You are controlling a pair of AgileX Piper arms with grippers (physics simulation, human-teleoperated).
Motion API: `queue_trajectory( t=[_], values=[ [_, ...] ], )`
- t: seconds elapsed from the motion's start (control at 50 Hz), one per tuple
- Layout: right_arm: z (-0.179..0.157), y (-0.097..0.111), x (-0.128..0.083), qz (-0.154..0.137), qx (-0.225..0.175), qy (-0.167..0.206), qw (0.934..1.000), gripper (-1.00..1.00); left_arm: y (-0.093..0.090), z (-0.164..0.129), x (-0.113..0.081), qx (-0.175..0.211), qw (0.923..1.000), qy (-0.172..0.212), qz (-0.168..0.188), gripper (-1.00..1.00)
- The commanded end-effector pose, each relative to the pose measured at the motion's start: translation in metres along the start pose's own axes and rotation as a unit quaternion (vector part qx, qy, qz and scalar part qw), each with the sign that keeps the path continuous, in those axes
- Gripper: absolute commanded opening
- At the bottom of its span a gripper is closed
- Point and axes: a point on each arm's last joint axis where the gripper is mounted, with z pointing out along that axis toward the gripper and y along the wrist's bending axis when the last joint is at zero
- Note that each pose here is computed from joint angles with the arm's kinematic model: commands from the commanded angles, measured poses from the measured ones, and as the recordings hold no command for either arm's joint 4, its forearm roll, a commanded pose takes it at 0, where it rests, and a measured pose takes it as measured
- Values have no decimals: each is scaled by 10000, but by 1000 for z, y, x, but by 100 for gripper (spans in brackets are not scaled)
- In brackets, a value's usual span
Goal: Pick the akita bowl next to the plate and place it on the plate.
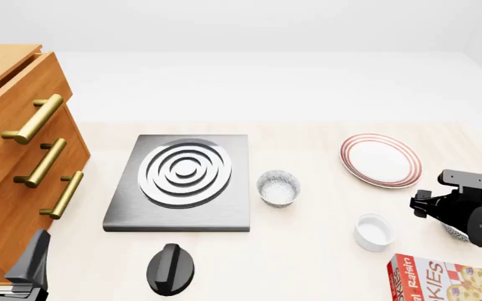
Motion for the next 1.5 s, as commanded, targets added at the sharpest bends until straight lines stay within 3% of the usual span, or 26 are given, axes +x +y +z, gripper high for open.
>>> queue_trajectory(
  t=[0.02,0.48,1.06,1.08,1.14,1.36,1.5],
  values=[
    [-2,0,1,-6,-3,41,10000,100,0,0,0,0,10000,0,0,100],
    [14,1,26,38,-5,231,9997,100,0,0,0,0,10000,0,0,100],
    [21,1,37,70,7,312,9995,100,0,0,0,0,10000,0,0,100],
    [21,-1,37,40,24,298,9995,-100,0,0,0,0,10000,0,0,100],
    [14,9,36,-56,-101,277,9995,-100,0,0,0,0,10000,0,0,100],
    [4,12,25,-184,-157,190,9995,-100,0,0,0,0,10000,0,0,100],
    [-17,18,2,-387,-250,24,9989,-100,0,0,0,0,10000,0,0,100]
  ],
)
